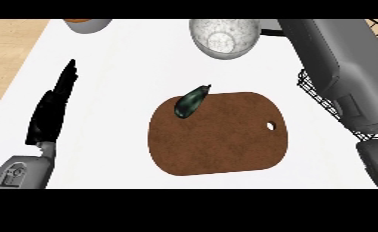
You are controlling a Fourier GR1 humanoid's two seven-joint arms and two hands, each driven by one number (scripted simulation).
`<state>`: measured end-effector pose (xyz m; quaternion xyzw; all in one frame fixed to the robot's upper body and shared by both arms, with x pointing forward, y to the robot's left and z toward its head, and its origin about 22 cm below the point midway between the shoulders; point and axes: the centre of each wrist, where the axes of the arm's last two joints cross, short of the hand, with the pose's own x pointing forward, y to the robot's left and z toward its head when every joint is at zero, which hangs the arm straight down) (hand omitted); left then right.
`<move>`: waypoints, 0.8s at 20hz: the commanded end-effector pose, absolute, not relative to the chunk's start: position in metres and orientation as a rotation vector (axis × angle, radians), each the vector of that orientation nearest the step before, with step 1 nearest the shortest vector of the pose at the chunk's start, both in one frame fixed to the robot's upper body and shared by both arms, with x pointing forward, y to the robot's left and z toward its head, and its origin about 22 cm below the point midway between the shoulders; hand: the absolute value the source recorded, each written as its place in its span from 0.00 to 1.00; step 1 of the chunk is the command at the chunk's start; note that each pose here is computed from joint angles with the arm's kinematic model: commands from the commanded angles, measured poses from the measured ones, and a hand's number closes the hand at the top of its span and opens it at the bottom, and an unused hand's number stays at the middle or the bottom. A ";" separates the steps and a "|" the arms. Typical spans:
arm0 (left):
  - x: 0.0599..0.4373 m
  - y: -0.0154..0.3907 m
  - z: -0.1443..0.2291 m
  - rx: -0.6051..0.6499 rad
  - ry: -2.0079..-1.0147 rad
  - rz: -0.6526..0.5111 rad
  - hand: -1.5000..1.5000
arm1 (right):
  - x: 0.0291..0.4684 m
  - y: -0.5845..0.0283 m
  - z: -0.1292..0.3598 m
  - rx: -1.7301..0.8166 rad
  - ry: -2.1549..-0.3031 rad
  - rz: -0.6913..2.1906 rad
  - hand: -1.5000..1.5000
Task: Pick the cupcake from the cutting board and place it in the tiered basket
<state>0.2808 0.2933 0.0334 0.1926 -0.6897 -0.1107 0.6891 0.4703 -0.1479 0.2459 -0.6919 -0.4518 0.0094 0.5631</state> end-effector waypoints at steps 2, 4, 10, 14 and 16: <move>0.273 0.298 0.030 0.421 -1.530 -0.231 0.50 | 0.471 -0.172 0.264 -1.551 -0.981 -0.102 1.00; 0.285 0.287 0.034 0.424 -1.518 -0.209 0.50 | 0.472 -0.192 0.253 -1.622 -0.927 -0.009 1.00; 0.278 0.287 0.027 0.425 -1.528 -0.231 0.50 | 0.476 -0.234 0.243 -1.755 -0.762 0.069 1.00; 0.282 0.302 0.036 0.430 -1.552 -0.236 0.50 | 0.474 -0.274 0.228 -1.866 -0.535 0.170 1.00; 0.284 0.297 0.036 0.426 -1.525 -0.216 0.50 | 0.471 -0.282 0.227 -1.892 -0.518 0.181 1.00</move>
